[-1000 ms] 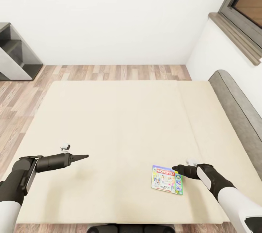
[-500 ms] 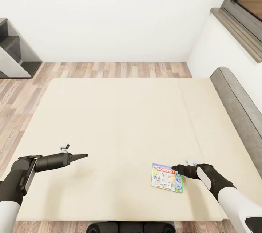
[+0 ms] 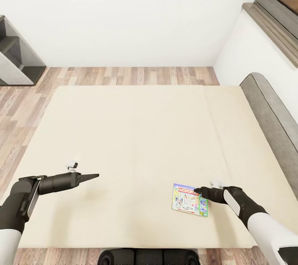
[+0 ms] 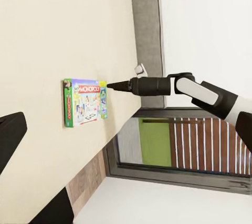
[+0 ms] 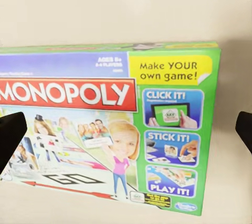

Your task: Put all the toys in the child's room - the three board games (two on the bed and one on the table), the two jigsaw puzzles on the table, and the tennis ball on the table - inside the toy box on the table in the child's room.

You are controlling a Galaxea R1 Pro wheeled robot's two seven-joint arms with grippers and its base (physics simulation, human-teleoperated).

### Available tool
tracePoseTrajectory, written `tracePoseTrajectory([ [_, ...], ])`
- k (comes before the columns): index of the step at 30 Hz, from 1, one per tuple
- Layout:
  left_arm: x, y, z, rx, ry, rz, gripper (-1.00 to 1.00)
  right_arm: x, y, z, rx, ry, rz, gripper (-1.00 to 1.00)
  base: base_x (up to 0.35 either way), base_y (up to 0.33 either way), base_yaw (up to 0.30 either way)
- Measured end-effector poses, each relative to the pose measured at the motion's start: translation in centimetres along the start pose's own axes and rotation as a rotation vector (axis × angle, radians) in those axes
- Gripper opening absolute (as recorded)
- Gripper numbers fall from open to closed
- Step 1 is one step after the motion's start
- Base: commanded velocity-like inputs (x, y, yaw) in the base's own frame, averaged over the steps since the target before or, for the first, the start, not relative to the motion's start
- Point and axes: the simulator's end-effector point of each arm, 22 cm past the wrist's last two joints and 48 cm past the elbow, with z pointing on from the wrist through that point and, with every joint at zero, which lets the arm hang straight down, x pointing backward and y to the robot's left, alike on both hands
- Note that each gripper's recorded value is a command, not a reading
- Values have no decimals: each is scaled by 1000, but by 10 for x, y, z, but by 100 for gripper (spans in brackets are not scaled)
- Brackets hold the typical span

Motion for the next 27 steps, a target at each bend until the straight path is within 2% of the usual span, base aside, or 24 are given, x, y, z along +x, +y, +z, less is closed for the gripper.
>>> tracePoseTrajectory([
  [8,1,-1,-2,29,-28,-19,100,-5,3,3,-10,-8,-8,100,0,0,0],
  [19,-7,8,-36,13,-67,-27,100,-10,8,6,-25,-16,-19,100,0,0,0],
  [27,-7,10,-39,22,-79,-38,100,-7,3,10,-20,-8,-19,100,0,0,0],
])
